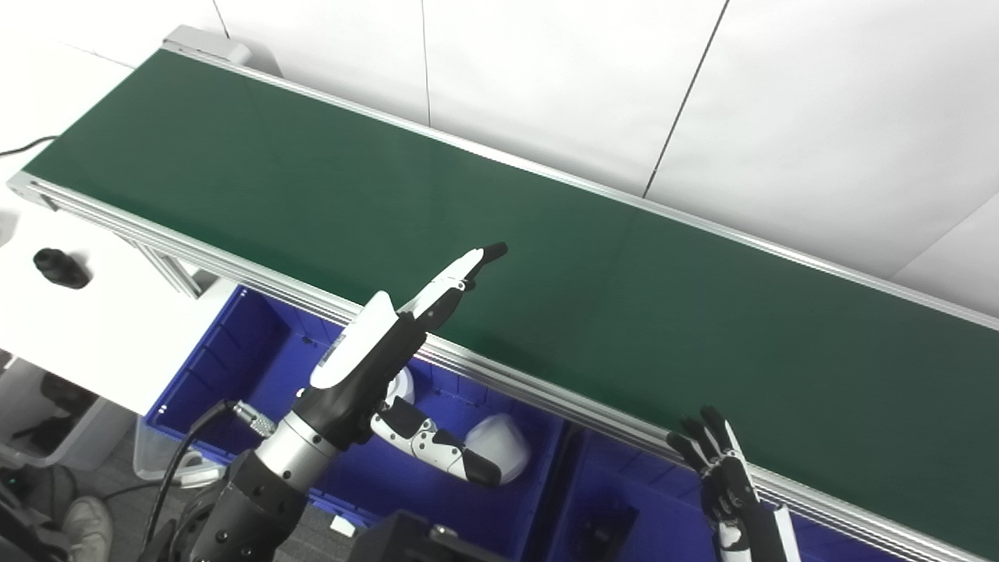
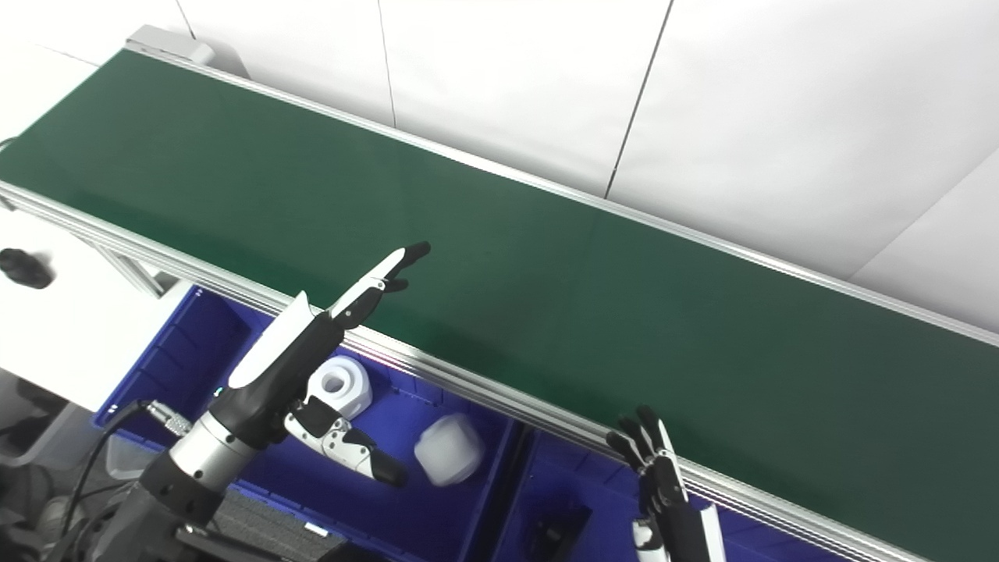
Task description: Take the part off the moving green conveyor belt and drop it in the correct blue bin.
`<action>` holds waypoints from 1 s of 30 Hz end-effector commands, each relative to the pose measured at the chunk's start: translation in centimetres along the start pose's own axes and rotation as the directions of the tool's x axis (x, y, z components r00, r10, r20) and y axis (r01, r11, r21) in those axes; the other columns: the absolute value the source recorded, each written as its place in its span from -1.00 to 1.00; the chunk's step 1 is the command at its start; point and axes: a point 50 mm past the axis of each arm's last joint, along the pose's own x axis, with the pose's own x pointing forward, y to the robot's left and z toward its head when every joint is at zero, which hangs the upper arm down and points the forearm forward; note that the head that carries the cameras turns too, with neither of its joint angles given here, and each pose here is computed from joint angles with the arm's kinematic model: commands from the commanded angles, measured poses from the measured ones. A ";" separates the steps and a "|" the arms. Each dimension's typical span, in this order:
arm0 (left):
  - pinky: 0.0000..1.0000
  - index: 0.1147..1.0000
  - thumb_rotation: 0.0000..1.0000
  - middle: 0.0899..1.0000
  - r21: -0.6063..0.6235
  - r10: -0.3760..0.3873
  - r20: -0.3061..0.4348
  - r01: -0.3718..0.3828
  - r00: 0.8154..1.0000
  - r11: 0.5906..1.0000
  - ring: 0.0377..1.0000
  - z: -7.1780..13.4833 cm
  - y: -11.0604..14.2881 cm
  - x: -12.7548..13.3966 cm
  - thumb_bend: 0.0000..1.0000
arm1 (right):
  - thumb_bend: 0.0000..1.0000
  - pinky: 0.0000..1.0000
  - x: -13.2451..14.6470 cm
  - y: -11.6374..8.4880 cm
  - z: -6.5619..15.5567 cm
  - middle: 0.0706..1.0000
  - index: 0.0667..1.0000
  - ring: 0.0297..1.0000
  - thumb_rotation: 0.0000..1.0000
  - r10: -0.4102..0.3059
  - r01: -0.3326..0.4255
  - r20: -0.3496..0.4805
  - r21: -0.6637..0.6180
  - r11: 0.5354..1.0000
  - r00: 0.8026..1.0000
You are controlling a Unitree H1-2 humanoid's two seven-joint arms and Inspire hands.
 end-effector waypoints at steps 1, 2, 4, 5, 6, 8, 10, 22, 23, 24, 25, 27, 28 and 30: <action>0.89 1.00 0.12 1.00 -0.020 0.022 0.034 -0.021 0.999 1.000 1.00 0.8 0.3 0.1 1.00 | 0.71 0.93 0.0 -0.1 1.0 0.82 0.94 0.75 0.85 0.005 -0.005 0.030 0.006 1.000 1.000; 0.89 1.00 0.11 1.00 -0.022 0.022 0.033 -0.022 0.999 1.000 1.00 0.8 0.3 0.1 1.00 | 0.70 0.93 0.0 -0.1 1.0 0.82 0.94 0.75 0.85 0.006 -0.006 0.030 0.004 1.000 1.000; 0.90 1.00 0.10 1.00 -0.021 0.023 0.030 -0.022 0.999 1.000 1.00 0.8 0.3 0.0 1.00 | 0.70 0.93 0.0 -0.1 1.0 0.82 0.94 0.75 0.85 0.007 -0.007 0.029 0.003 1.000 1.000; 0.91 1.00 0.10 1.00 -0.019 0.023 0.028 -0.022 0.999 1.000 1.00 0.8 0.4 0.0 1.00 | 0.70 0.93 0.0 -0.1 1.0 0.83 0.94 0.75 0.85 0.007 -0.007 0.029 0.002 1.000 1.000; 0.92 1.00 0.10 1.00 -0.017 0.023 0.029 -0.022 0.999 1.000 1.00 0.8 0.4 0.0 1.00 | 0.70 0.93 0.1 0.0 1.0 0.83 0.94 0.75 0.85 0.008 -0.008 0.029 0.002 1.000 1.000; 0.94 1.00 0.12 1.00 -0.016 0.020 0.041 -0.019 0.999 1.000 1.00 0.6 0.3 0.1 1.00 | 0.70 0.93 0.1 0.0 1.0 0.83 0.94 0.75 0.86 0.008 -0.008 0.029 0.004 1.000 1.000; 0.95 1.00 0.19 1.00 -0.013 0.020 0.062 -0.019 0.998 1.000 1.00 0.5 0.1 0.4 1.00 | 0.70 0.94 0.2 0.1 1.1 0.82 0.94 0.75 0.84 0.008 -0.009 0.032 0.009 1.000 0.999; 0.99 1.00 0.64 1.00 -0.264 -0.049 -0.040 0.036 0.998 0.964 1.00 -4.0 -6.6 2.6 1.00 | 0.68 0.88 1.7 2.7 1.7 0.81 0.90 0.74 0.80 -0.002 0.002 0.037 0.024 1.000 0.999; 0.99 1.00 0.64 1.00 -0.241 -0.089 -0.049 0.075 0.995 0.968 1.00 -4.7 -6.5 2.6 1.00 | 0.68 0.88 2.0 3.2 1.7 0.81 0.90 0.75 0.80 -0.005 0.004 0.039 0.021 1.000 0.999; 0.99 1.00 0.65 1.00 -0.225 -0.119 -0.054 0.105 0.991 0.969 1.00 -5.4 -6.3 2.6 1.00 | 0.66 0.85 2.2 3.7 1.7 0.81 0.90 0.74 0.81 -0.009 0.008 0.039 0.016 1.000 0.999; 0.99 1.00 0.65 1.00 -0.213 -0.139 -0.052 0.125 0.989 0.969 1.00 -6.0 -6.1 2.6 1.00 | 0.66 0.84 2.4 4.1 1.7 0.81 0.90 0.74 0.82 -0.011 0.011 0.041 0.010 1.000 0.999; 0.96 1.00 0.66 1.00 -0.199 -0.165 -0.046 0.152 0.985 0.968 1.00 -6.8 -5.7 2.7 1.00 | 0.64 0.82 2.8 4.7 1.7 0.82 0.91 0.75 0.84 -0.013 0.013 0.043 0.003 1.000 0.999; 0.95 1.00 0.67 1.00 -0.195 -0.181 -0.042 0.170 0.982 0.966 1.00 -7.1 -5.6 2.7 1.00 | 0.64 0.82 3.0 5.0 1.8 0.82 0.91 0.75 0.84 -0.015 0.014 0.046 0.006 1.000 0.999; 0.97 1.00 0.67 1.00 -0.195 -0.212 -0.041 0.200 0.976 0.960 1.00 -7.6 -5.3 2.7 1.00 | 0.61 0.82 3.3 5.5 1.8 0.83 0.91 0.76 0.84 -0.015 0.015 0.051 0.018 1.000 0.999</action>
